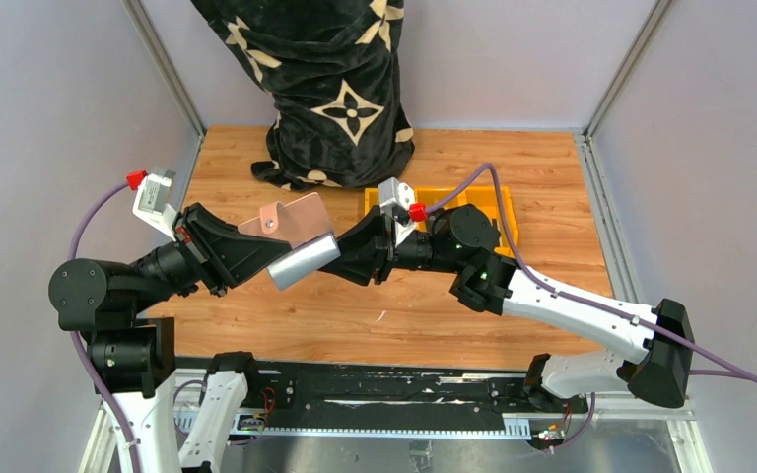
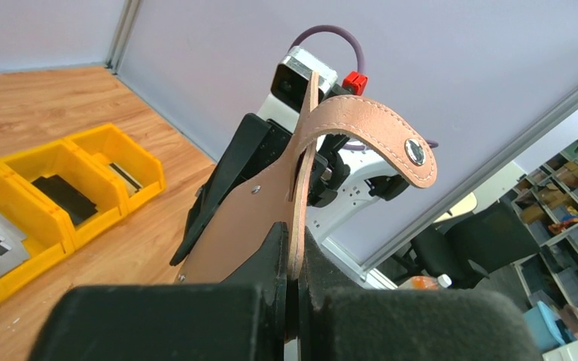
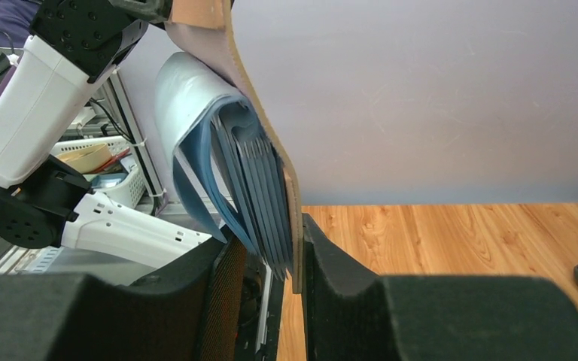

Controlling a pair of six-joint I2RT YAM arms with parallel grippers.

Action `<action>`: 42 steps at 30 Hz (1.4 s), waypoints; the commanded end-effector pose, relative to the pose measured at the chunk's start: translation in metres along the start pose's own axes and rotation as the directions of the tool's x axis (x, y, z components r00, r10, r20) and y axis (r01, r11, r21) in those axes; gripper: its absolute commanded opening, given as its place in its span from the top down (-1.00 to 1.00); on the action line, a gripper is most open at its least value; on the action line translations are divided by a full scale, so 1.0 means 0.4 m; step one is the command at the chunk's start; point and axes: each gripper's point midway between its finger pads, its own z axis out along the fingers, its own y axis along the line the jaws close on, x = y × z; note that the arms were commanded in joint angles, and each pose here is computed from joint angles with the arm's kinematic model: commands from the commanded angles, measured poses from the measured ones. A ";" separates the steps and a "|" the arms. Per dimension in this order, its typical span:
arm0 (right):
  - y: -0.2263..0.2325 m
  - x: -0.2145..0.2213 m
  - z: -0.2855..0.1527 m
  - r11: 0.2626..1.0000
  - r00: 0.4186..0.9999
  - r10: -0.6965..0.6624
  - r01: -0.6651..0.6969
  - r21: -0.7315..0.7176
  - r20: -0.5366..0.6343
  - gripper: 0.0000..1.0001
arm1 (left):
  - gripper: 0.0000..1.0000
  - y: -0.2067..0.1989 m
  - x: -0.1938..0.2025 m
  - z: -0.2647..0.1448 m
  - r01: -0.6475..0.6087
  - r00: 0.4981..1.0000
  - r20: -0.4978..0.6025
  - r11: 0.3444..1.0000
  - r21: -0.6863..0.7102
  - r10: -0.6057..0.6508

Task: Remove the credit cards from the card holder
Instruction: Open the card holder.

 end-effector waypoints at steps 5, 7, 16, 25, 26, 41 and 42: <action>0.041 -0.181 0.027 0.998 0.977 -0.031 0.041 -0.045 0.211 0.23 | 1.00 -0.003 0.012 -0.002 0.026 0.999 -0.028 1.000 0.009 -0.026; 0.049 -0.192 0.023 0.998 0.973 -0.015 0.028 -0.057 0.230 0.00 | 1.00 -0.003 0.015 -0.003 0.023 0.999 -0.033 1.000 0.008 -0.023; 0.061 -0.212 0.017 0.997 0.962 0.025 -0.004 -0.078 0.273 -0.12 | 1.00 0.005 0.023 -0.004 0.034 0.999 -0.040 0.999 0.005 -0.033; 0.099 -0.232 0.023 0.983 0.950 0.098 -0.045 -0.180 0.295 -0.05 | 1.00 0.016 0.037 -0.005 0.050 0.997 -0.055 0.999 0.002 -0.050; 0.099 -0.228 0.024 0.982 0.951 0.104 -0.051 -0.183 0.291 0.03 | 1.00 0.015 0.037 -0.006 0.049 0.997 -0.056 0.999 0.003 -0.049; 0.113 -0.236 0.021 0.967 0.940 0.181 -0.118 -0.225 0.288 1.00 | 0.56 0.021 0.046 -0.011 -0.013 0.998 -0.057 1.000 -0.008 0.012; 0.106 -0.230 0.010 0.972 0.943 0.185 -0.133 -0.196 0.277 1.00 | -0.17 0.017 0.041 -0.013 -0.079 0.994 -0.075 0.997 -0.016 0.077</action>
